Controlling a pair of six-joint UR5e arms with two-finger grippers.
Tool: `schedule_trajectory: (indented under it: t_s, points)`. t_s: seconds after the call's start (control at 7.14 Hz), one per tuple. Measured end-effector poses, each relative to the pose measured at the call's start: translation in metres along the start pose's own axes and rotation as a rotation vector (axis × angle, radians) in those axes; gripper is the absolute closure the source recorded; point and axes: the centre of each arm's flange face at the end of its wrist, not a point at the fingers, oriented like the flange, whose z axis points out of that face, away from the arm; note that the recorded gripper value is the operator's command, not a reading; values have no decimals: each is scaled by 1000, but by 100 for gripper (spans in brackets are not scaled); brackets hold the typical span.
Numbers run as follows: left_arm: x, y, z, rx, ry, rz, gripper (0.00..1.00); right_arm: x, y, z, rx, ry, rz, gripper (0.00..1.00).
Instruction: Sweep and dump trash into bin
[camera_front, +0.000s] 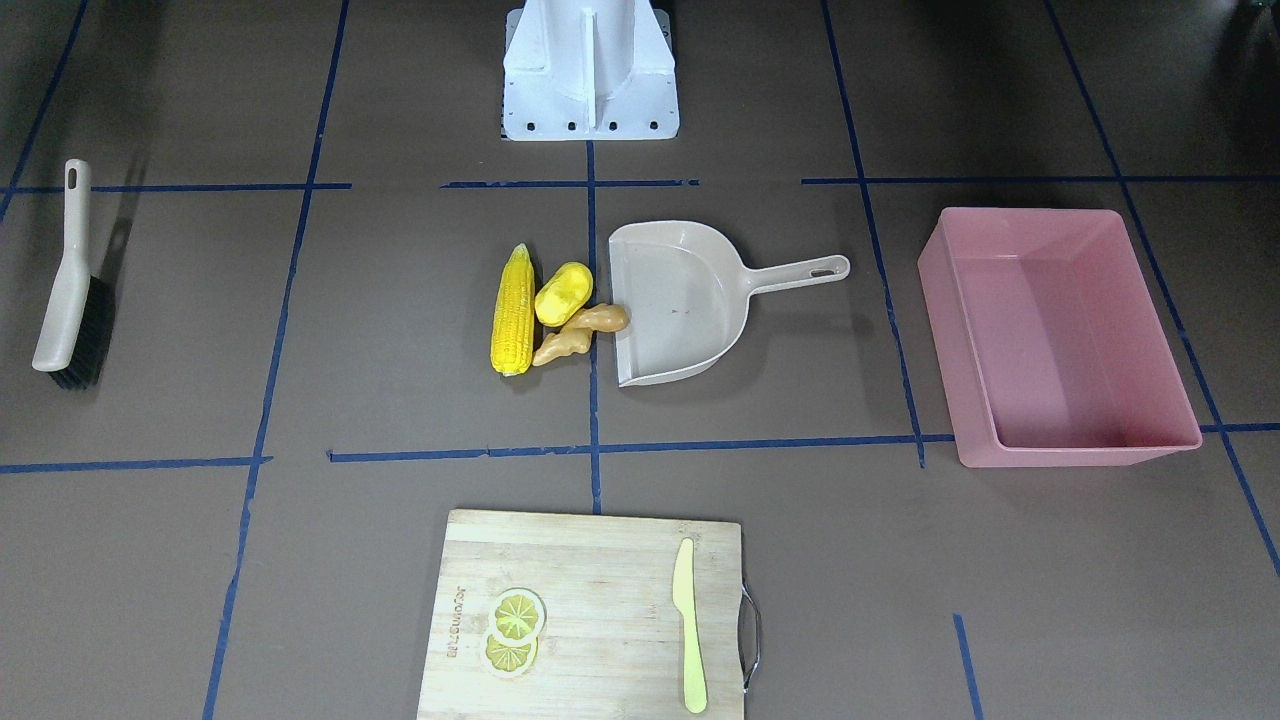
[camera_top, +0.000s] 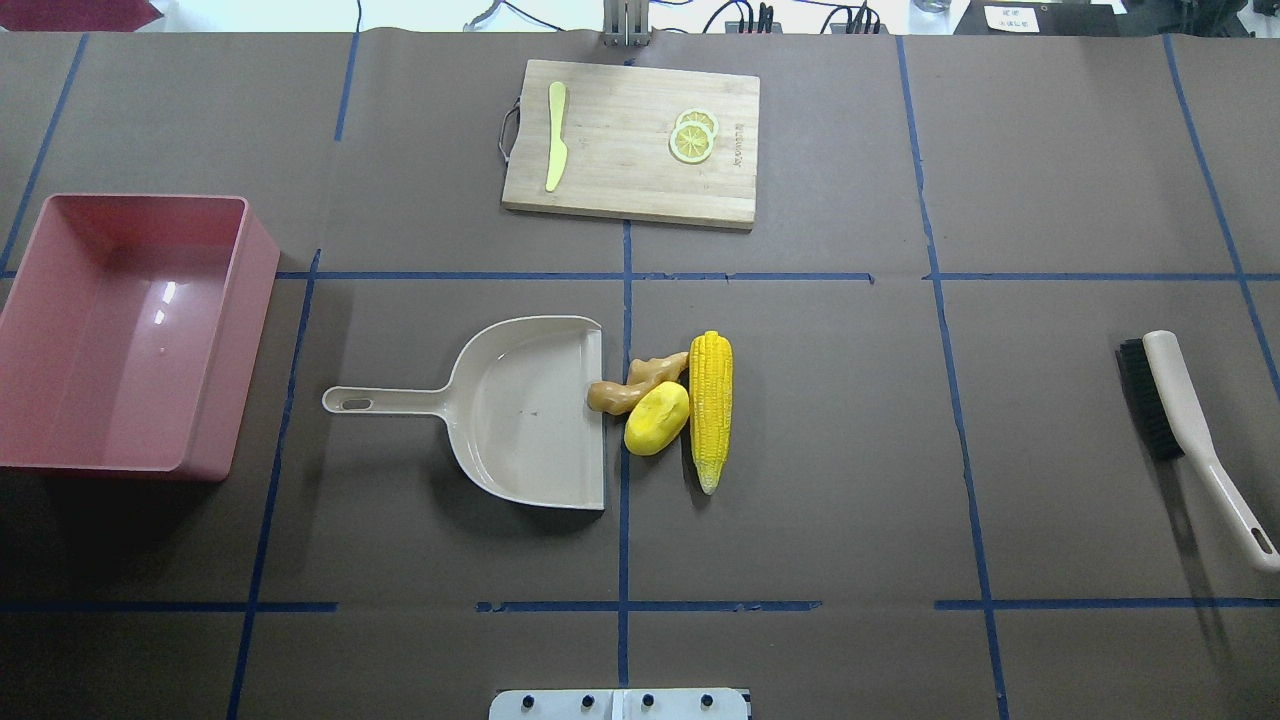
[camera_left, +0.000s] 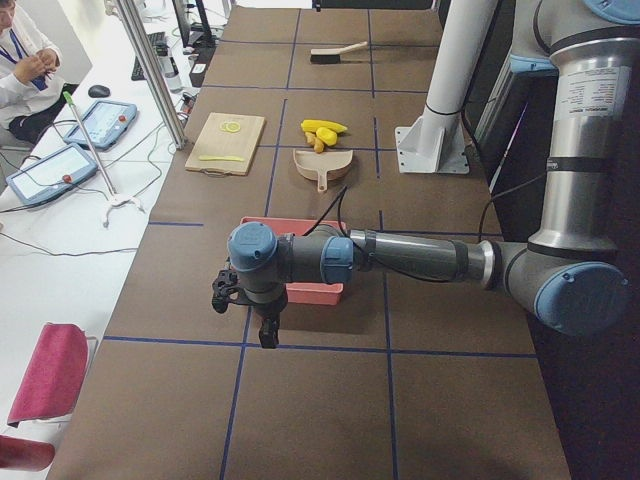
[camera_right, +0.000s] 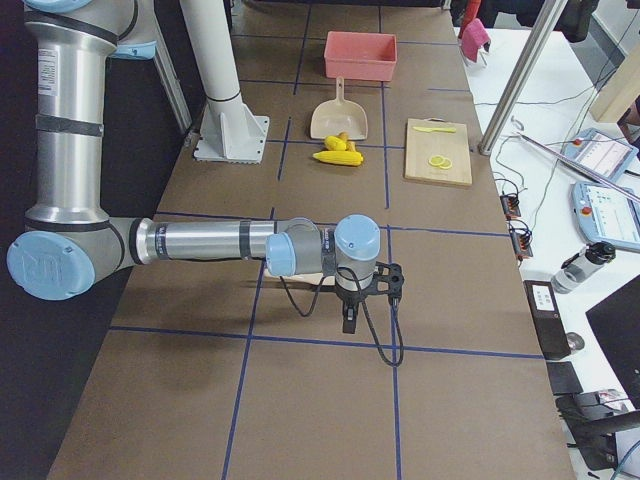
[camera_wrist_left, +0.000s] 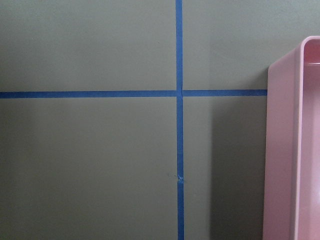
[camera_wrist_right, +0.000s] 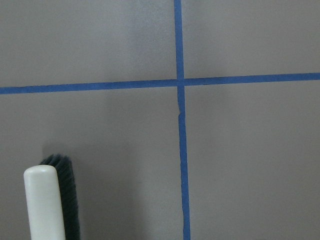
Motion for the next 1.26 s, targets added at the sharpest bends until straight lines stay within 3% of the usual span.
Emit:
schedule_trajectory:
  t_s: [0.7, 1.12, 1.26]
  points:
    - [13, 8, -12, 23, 5, 12, 0, 0, 6, 4, -10, -22, 8, 0]
    - [60, 10, -33, 73, 46, 109, 0, -33, 18, 28, 16, -80, -138, 0]
    - [88, 8, -27, 57, 74, 161, 0, -46, 25, 34, 32, -106, -159, 0]
